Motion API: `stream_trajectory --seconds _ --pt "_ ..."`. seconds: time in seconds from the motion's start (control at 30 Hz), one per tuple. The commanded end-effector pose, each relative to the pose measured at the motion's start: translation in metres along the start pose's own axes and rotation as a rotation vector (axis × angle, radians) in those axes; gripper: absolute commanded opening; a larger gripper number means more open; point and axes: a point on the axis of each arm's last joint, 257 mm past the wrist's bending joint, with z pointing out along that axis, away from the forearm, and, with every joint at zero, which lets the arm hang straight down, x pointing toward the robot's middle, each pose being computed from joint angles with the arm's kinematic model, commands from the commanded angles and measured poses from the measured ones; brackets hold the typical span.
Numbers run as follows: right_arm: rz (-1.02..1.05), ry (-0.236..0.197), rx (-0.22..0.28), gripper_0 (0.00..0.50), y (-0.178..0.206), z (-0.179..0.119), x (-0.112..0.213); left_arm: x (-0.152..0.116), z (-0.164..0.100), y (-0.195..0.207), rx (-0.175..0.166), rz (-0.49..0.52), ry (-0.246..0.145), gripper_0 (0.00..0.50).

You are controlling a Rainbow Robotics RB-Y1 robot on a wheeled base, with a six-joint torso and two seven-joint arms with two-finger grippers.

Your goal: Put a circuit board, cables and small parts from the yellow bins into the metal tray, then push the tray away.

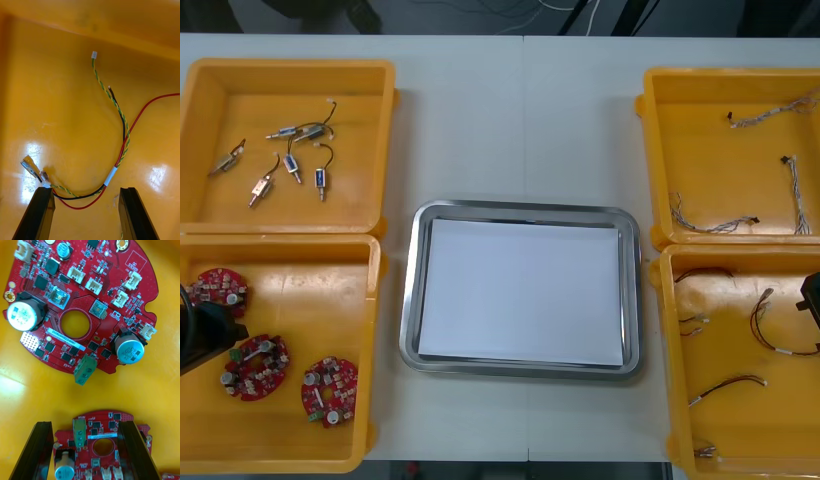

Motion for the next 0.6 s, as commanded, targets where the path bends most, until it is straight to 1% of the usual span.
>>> stream_trajectory --seconds 0.03,0.17,0.23,0.4,0.6 --pt "0.062 0.016 -0.010 0.500 0.001 0.001 0.006 0.007 0.006 0.017 -0.041 0.102 0.010 0.500" --pt "0.077 0.022 -0.024 0.500 -0.003 0.007 0.008 0.010 0.009 0.018 -0.046 0.113 0.012 0.500" --pt "0.082 0.016 -0.038 0.500 -0.008 0.013 0.006 0.012 0.012 0.018 -0.045 0.117 0.011 0.500" --pt "0.085 0.010 -0.055 0.500 -0.018 0.021 0.004 0.014 0.013 0.017 -0.046 0.122 0.015 0.500" --pt "0.094 0.015 -0.073 0.500 -0.027 0.029 0.007 0.016 0.014 0.019 -0.049 0.124 0.015 0.500"
